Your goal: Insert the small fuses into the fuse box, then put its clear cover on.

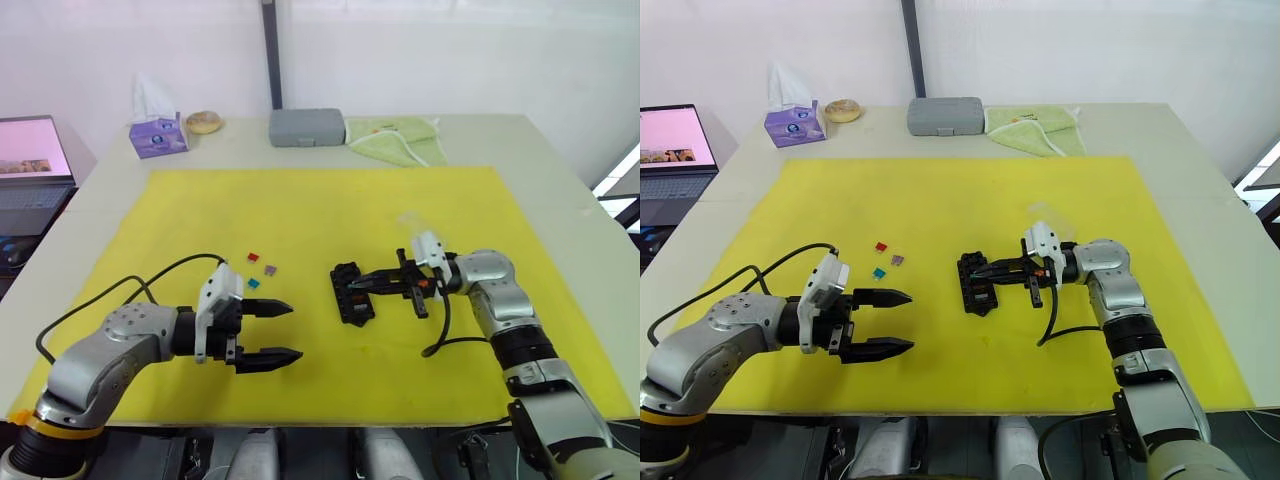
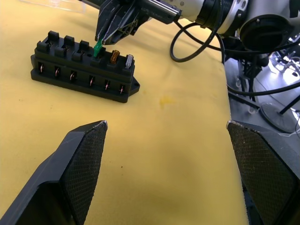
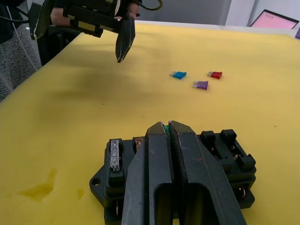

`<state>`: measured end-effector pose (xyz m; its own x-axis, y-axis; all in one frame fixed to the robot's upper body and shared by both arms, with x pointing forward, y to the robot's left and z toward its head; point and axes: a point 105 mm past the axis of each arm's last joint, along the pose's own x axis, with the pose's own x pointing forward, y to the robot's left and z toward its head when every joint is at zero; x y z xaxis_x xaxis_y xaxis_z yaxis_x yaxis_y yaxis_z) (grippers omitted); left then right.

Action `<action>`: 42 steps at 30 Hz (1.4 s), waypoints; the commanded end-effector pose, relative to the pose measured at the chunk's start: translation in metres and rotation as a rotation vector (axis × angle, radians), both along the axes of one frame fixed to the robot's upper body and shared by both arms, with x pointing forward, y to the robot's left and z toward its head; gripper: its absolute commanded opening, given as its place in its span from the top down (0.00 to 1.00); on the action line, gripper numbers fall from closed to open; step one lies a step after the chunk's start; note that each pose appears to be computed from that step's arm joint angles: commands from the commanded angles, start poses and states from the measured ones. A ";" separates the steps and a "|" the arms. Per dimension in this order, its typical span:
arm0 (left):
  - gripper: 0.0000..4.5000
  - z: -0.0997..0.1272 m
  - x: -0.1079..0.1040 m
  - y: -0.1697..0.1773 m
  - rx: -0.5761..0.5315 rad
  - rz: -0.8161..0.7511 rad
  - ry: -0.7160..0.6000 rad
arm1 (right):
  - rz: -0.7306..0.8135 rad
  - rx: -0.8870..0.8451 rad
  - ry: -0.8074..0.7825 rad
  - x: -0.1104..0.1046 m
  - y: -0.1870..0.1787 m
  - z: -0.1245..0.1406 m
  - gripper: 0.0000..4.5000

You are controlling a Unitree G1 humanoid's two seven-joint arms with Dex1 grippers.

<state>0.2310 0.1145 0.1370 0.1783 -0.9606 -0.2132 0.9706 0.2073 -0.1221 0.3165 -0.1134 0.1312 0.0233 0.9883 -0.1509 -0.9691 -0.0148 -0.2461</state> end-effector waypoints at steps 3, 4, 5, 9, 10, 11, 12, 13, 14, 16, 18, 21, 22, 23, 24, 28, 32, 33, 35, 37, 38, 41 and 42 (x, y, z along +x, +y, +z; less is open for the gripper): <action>0.05 0.008 -0.003 -0.002 -0.007 -0.015 -0.032 | 0.018 0.002 -0.045 0.002 0.003 0.007 1.00; 0.05 0.007 -0.003 -0.002 -0.006 -0.015 -0.031 | 0.018 0.001 -0.044 0.002 0.003 0.007 1.00; 0.05 0.007 -0.003 -0.001 -0.006 -0.015 -0.031 | 0.019 0.000 -0.044 0.002 0.003 0.006 1.00; 0.05 0.007 -0.003 -0.002 -0.006 -0.015 -0.030 | 0.025 -0.008 -0.038 0.001 0.003 0.003 1.00; 0.05 0.007 -0.003 -0.002 -0.005 -0.015 -0.031 | 0.028 -0.012 -0.037 0.000 0.004 0.002 1.00; 0.05 0.007 -0.003 -0.002 -0.006 -0.015 -0.031 | 0.028 -0.014 -0.035 0.000 0.004 0.001 1.00; 0.05 0.007 -0.003 -0.002 -0.006 -0.015 -0.031 | 0.029 -0.017 -0.032 0.000 0.004 0.000 1.00; 0.05 0.007 -0.003 -0.002 -0.007 -0.016 -0.032 | 0.027 -0.024 -0.029 0.000 0.004 -0.001 1.00; 0.05 0.007 -0.003 -0.002 -0.007 -0.016 -0.032 | 0.025 -0.029 -0.027 0.000 0.003 -0.002 1.00; 0.05 0.007 -0.003 -0.003 -0.007 -0.016 -0.032 | 0.024 -0.049 -0.018 0.001 0.002 -0.006 1.00; 0.05 0.007 -0.002 -0.003 -0.007 -0.014 -0.033 | 0.020 -0.064 -0.011 0.001 0.000 -0.009 1.00; 0.05 0.007 -0.002 -0.003 -0.008 -0.011 -0.034 | 0.008 -0.071 -0.001 0.003 -0.002 -0.012 1.00; 0.05 0.007 -0.002 -0.003 -0.008 -0.010 -0.035 | 0.007 -0.073 0.001 0.004 -0.002 -0.013 1.00; 0.05 0.007 -0.002 -0.003 -0.008 -0.010 -0.035 | 0.008 -0.074 0.001 0.004 -0.002 -0.013 1.00; 0.05 0.007 -0.002 -0.003 -0.009 -0.009 -0.035 | 0.008 -0.075 0.003 0.004 -0.002 -0.013 1.00; 0.05 0.007 -0.002 -0.002 -0.008 -0.009 -0.036 | 0.008 -0.076 0.003 0.004 -0.003 -0.014 1.00; 0.05 0.007 -0.002 -0.002 -0.006 -0.012 -0.037 | 0.006 -0.074 -0.002 0.003 -0.004 -0.012 1.00; 0.05 0.007 -0.002 -0.002 -0.006 -0.013 -0.037 | 0.006 -0.074 -0.002 0.003 -0.005 -0.012 1.00; 0.05 0.007 -0.002 -0.002 -0.005 -0.016 -0.037 | 0.001 -0.072 -0.004 0.004 -0.005 -0.012 1.00; 0.05 0.007 -0.001 -0.003 -0.004 -0.017 -0.038 | -0.002 -0.070 -0.005 0.004 -0.005 -0.011 1.00; 0.04 0.007 -0.001 -0.003 -0.004 -0.018 -0.038 | -0.003 -0.068 -0.006 0.004 -0.005 -0.011 0.93; 0.03 0.007 -0.001 -0.003 -0.004 -0.019 -0.039 | -0.002 -0.049 -0.020 0.003 -0.006 -0.007 0.70; 0.03 0.007 -0.001 -0.003 -0.004 -0.018 -0.039 | -0.004 -0.030 -0.026 0.003 -0.006 -0.002 0.59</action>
<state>0.2315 0.1145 0.1371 0.1811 -0.9600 -0.2137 0.9703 0.2098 -0.1201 0.3212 -0.1176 0.1250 0.0342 0.9824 -0.1834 -0.9665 -0.0142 -0.2564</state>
